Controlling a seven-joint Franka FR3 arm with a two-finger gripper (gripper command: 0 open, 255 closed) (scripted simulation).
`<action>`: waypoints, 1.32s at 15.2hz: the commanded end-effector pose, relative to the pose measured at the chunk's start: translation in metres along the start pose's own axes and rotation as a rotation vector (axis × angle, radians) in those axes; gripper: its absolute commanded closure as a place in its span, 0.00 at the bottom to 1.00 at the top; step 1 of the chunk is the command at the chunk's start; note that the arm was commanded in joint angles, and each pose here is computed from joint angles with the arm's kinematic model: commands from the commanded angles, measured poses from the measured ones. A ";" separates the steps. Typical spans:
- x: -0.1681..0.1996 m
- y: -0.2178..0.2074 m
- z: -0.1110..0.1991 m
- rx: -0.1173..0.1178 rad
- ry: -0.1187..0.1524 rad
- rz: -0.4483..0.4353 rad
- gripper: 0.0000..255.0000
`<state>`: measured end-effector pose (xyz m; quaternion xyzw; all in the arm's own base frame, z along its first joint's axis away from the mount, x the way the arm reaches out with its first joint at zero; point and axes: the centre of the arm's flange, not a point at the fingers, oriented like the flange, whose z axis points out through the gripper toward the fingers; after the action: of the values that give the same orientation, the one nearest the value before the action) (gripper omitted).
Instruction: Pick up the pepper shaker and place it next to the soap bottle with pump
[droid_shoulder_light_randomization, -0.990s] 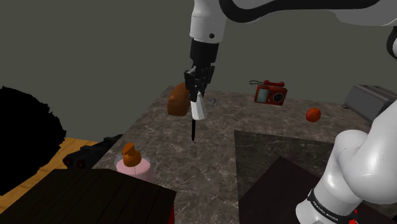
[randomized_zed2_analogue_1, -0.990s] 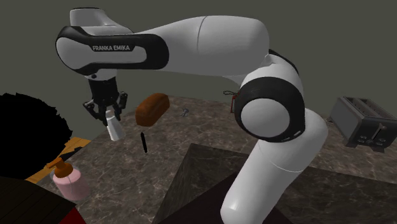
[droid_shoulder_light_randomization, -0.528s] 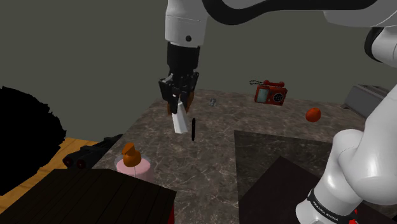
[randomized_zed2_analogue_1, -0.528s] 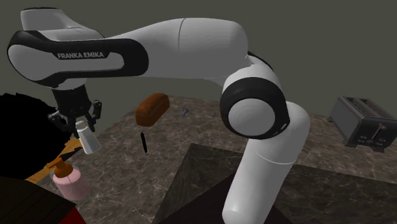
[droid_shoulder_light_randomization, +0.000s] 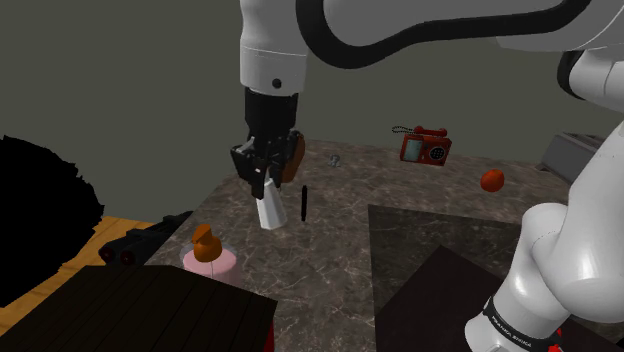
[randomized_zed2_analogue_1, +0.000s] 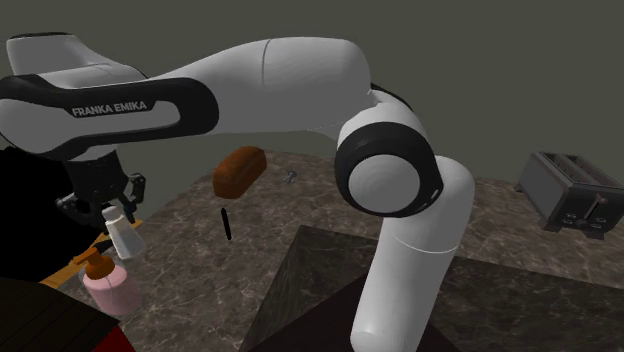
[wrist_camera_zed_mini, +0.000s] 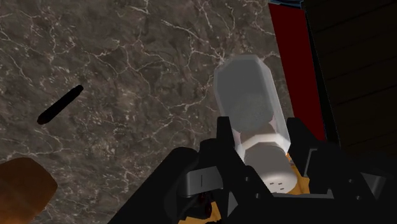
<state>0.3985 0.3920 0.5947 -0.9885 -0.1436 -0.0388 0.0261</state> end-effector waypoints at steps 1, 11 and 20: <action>0.000 0.000 0.011 0.000 0.001 0.000 1.00; -0.005 0.002 0.063 0.000 0.001 0.000 1.00; -0.009 0.004 0.111 0.000 0.001 0.000 1.00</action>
<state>0.4003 0.3928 0.4889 -0.9885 -0.1437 -0.0388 0.0261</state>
